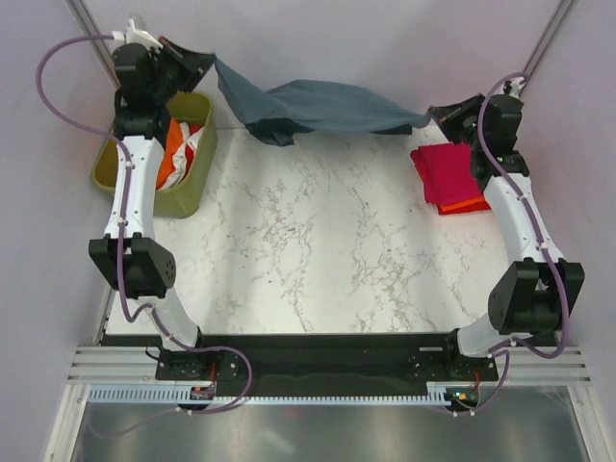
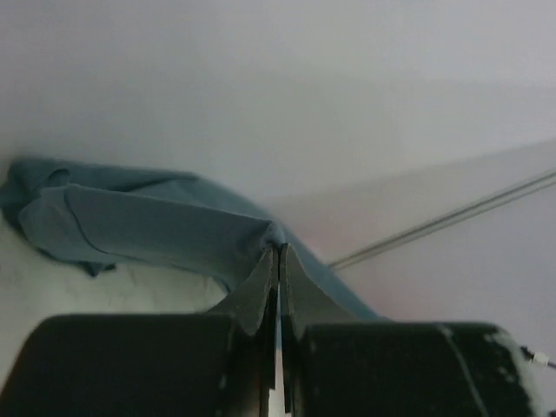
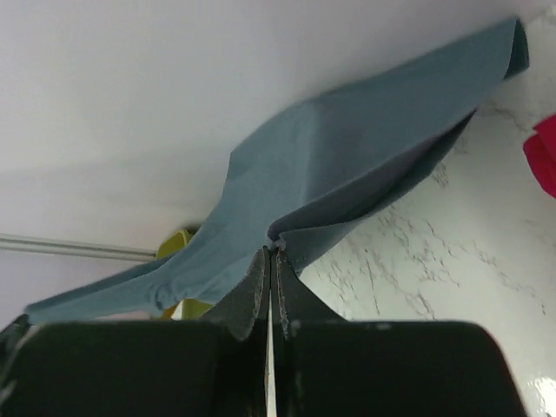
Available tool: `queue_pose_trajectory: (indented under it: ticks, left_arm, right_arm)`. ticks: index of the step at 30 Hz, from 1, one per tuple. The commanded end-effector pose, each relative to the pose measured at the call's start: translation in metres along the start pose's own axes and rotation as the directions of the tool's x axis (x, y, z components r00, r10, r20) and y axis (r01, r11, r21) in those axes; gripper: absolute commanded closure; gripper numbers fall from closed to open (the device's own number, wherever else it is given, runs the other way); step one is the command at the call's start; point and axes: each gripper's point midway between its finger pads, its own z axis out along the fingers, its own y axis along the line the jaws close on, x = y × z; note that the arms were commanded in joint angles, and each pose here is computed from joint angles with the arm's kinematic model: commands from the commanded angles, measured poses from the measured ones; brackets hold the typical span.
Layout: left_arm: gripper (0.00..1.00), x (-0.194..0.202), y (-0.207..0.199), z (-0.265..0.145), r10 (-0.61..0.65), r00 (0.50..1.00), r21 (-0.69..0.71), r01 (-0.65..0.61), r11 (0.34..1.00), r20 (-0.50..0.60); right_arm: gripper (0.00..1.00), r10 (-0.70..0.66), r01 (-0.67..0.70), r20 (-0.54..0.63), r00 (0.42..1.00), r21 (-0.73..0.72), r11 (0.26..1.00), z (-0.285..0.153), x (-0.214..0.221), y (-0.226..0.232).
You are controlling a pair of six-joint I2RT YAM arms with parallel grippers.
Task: Fold and stack the t-shirts
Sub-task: Flatten the tshirt out, then fold the tshirt
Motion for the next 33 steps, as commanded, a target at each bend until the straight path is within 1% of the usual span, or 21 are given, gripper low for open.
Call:
queue_pose_trajectory:
  ticks: [1,2,4,5,9,10,12,13,14,15,16,18,21,23,24,26,27,28,30,31,33]
  left_arm:
    - [0.98,0.023,0.004,-0.044,0.071,0.997,-0.039,-0.072,0.997,-0.043]
    - [0.98,0.033,0.016,-0.051,0.061,0.997,-0.079,-0.065,0.995,-0.052]
    - [0.98,0.061,0.037,-0.075,0.041,0.995,-0.126,-0.053,0.991,-0.089]
    - [0.98,0.072,0.041,-0.083,0.037,0.994,-0.133,-0.05,0.99,-0.103]
    - [0.98,0.103,0.058,-0.126,0.022,0.994,-0.196,-0.044,0.98,-0.111]
    - [0.98,0.116,0.064,-0.145,0.005,0.993,-0.221,-0.031,0.975,-0.118]
    - [0.98,0.126,0.079,-0.164,-0.02,0.995,-0.283,-0.009,0.959,-0.101]
    - [0.98,0.147,0.096,-0.177,-0.054,0.991,-0.323,0.011,0.946,-0.122]
    - [0.98,0.148,0.093,-0.191,-0.049,0.993,-0.322,0.013,0.947,-0.104]
    - [0.98,0.155,0.095,-0.2,-0.055,0.993,-0.33,0.017,0.944,-0.107]
    - [0.98,0.173,0.11,-0.211,-0.07,0.989,-0.361,0.018,0.932,-0.132]
    - [0.98,0.182,0.112,-0.233,-0.061,0.989,-0.374,0.007,0.927,-0.133]
    - [0.98,0.202,0.128,-0.265,-0.048,0.986,-0.426,-0.024,0.904,-0.157]
    - [0.98,0.217,0.141,-0.283,-0.057,0.982,-0.464,-0.033,0.885,-0.178]
    - [0.98,0.222,0.14,-0.293,-0.057,0.982,-0.466,-0.034,0.884,-0.18]
    - [0.98,0.238,0.149,-0.306,-0.087,0.975,-0.491,-0.025,0.871,-0.204]
    - [0.98,0.247,0.152,-0.317,-0.102,0.971,-0.502,-0.02,0.865,-0.216]
    - [0.98,0.251,0.153,-0.322,-0.115,0.969,-0.509,-0.013,0.861,-0.219]
    - [0.98,0.258,0.155,-0.332,-0.155,0.968,-0.526,0.029,0.85,-0.198]
    - [0.98,0.259,0.148,-0.338,-0.164,0.969,-0.508,0.049,0.86,-0.184]
    - [0.98,0.26,0.144,-0.341,-0.203,0.968,-0.503,0.103,0.858,-0.149]
  right_arm:
    - [1.0,-0.026,0.024,-0.018,1.0,-0.083,0.996,-0.005,0.005,0.01]
    - [1.0,-0.016,0.014,-0.048,0.999,-0.044,0.999,-0.004,0.018,-0.011]
    - [1.0,-0.013,0.012,-0.08,0.997,-0.013,1.0,-0.006,0.032,-0.03]
    - [1.0,0.0,0.003,-0.111,0.994,0.029,1.0,-0.008,0.047,-0.052]
    - [1.0,0.006,0.012,-0.165,0.986,0.105,0.994,-0.021,0.077,-0.093]
    - [1.0,-0.001,0.021,-0.17,0.985,0.114,0.993,-0.026,0.081,-0.098]
    - [1.0,0.011,0.024,-0.201,0.979,0.168,0.985,-0.036,0.1,-0.126]
    - [1.0,0.004,0.033,-0.207,0.978,0.176,0.984,-0.041,0.104,-0.131]
    - [1.0,0.021,0.03,-0.23,0.973,0.214,0.976,-0.049,0.118,-0.149]
    - [1.0,0.024,0.029,-0.232,0.972,0.223,0.974,-0.055,0.122,-0.154]
    - [1.0,0.036,0.03,-0.253,0.967,0.255,0.967,-0.064,0.135,-0.169]
    - [1.0,0.027,0.044,-0.263,0.964,0.262,0.964,-0.074,0.142,-0.176]
    - [1.0,0.006,0.086,-0.289,0.957,0.306,0.948,-0.098,0.156,-0.195]
    - [1.0,-0.005,0.123,-0.313,0.95,0.359,0.925,-0.117,0.168,-0.216]
    - [1.0,-0.024,0.135,-0.304,0.952,0.349,0.927,-0.125,0.166,-0.214]
    - [1.0,-0.016,0.148,-0.327,0.945,0.383,0.912,-0.145,0.18,-0.23]
    - [1.0,-0.042,0.162,-0.316,0.948,0.364,0.917,-0.152,0.178,-0.226]
    - [1.0,-0.029,0.17,-0.338,0.941,0.397,0.902,-0.165,0.188,-0.238]
    - [1.0,-0.06,0.196,-0.325,0.944,0.405,0.893,-0.177,0.186,-0.24]
    - [1.0,-0.05,0.204,-0.343,0.938,0.429,0.88,-0.187,0.192,-0.248]
    - [1.0,-0.059,0.2,-0.324,0.944,0.422,0.884,-0.194,0.191,-0.246]
